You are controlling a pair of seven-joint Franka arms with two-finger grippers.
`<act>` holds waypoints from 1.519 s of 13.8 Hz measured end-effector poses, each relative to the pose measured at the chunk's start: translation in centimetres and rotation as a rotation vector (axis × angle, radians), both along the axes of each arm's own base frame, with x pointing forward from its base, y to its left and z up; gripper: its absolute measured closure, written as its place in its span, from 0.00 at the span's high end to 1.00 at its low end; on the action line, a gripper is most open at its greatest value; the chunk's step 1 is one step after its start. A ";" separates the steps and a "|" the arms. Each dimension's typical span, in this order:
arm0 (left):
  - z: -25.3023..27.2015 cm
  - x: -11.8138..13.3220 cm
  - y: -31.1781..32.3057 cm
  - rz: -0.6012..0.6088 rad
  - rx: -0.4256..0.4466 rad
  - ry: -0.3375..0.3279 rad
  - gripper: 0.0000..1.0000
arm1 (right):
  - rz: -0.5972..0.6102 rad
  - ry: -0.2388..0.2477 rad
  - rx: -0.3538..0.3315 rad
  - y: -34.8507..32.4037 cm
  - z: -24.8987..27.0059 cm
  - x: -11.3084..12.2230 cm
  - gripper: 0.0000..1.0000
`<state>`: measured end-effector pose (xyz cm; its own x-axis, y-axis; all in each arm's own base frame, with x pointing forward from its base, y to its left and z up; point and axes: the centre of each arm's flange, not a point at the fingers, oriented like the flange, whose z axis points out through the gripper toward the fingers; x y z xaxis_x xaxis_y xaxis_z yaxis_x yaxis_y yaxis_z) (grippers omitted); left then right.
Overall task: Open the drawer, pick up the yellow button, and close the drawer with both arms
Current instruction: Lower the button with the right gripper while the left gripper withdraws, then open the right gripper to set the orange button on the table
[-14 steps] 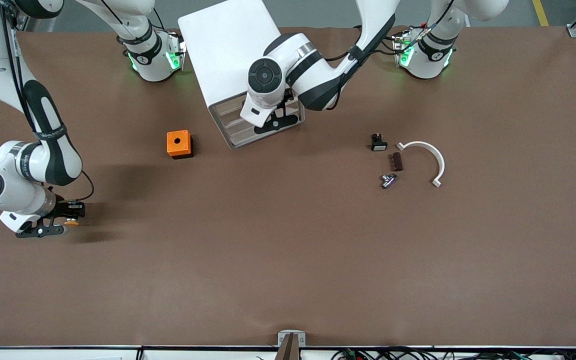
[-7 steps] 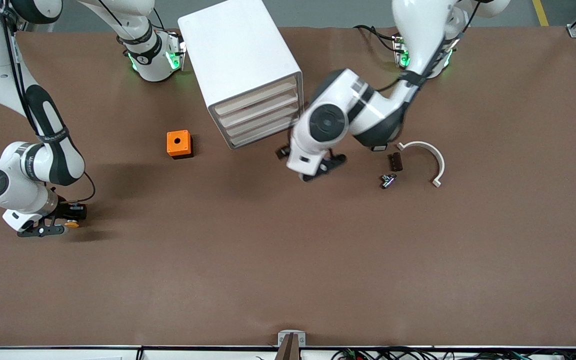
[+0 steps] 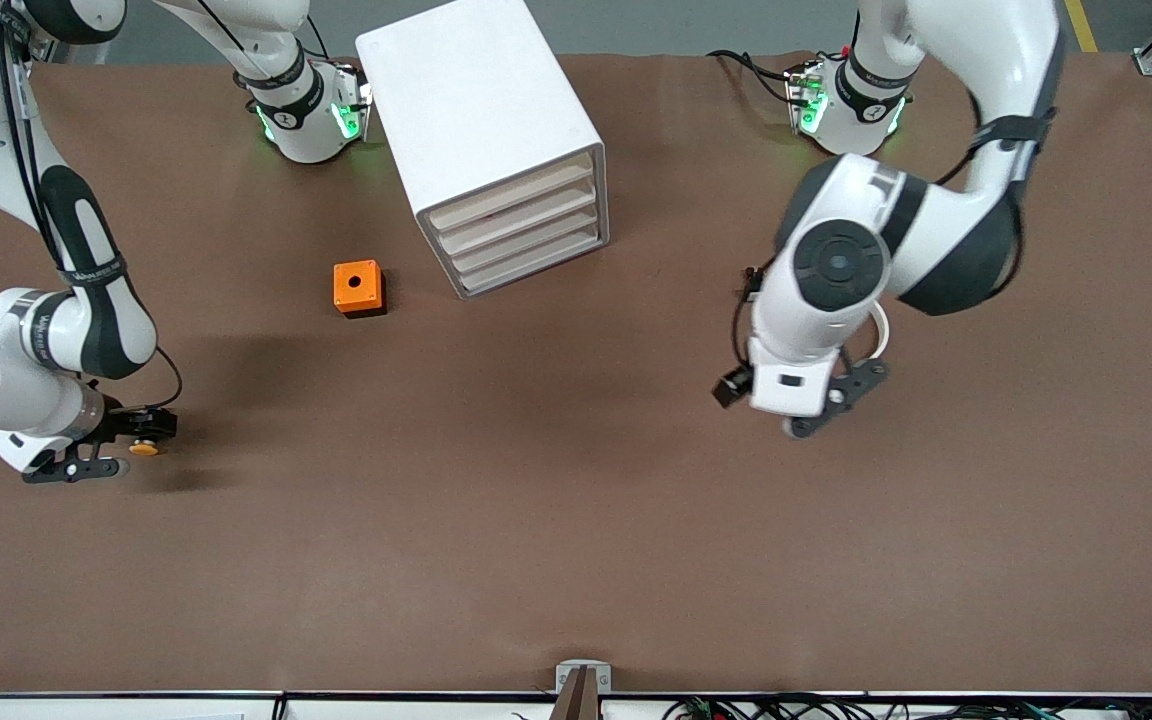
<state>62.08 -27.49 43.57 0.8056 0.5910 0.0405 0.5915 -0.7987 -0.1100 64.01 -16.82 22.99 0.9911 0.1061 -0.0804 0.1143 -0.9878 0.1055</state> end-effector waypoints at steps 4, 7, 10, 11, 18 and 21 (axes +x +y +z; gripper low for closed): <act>2.7 2.2 6.9 -0.047 0.021 -0.035 1.00 | -0.016 -0.046 -0.013 3.9 7.5 2.7 1.00; 6.1 3.2 13.4 -0.109 0.017 -0.066 1.00 | -0.065 -0.048 -0.022 10.1 10.6 3.0 1.00; 10.1 2.5 19.1 -0.185 0.012 -0.069 1.00 | -0.085 -0.041 -0.035 16.1 15.2 2.2 1.00; 11.2 1.8 20.3 -0.191 -0.006 -0.053 1.00 | -0.083 -0.051 -0.038 17.2 16.9 1.8 1.00; 19.1 -4.3 27.4 -0.405 -0.101 0.024 1.00 | -0.114 -0.079 -0.046 20.2 23.5 -0.1 1.00; 20.4 -7.1 29.2 -0.484 -0.124 0.025 1.00 | -0.137 -0.046 -0.023 20.6 26.0 -0.5 1.00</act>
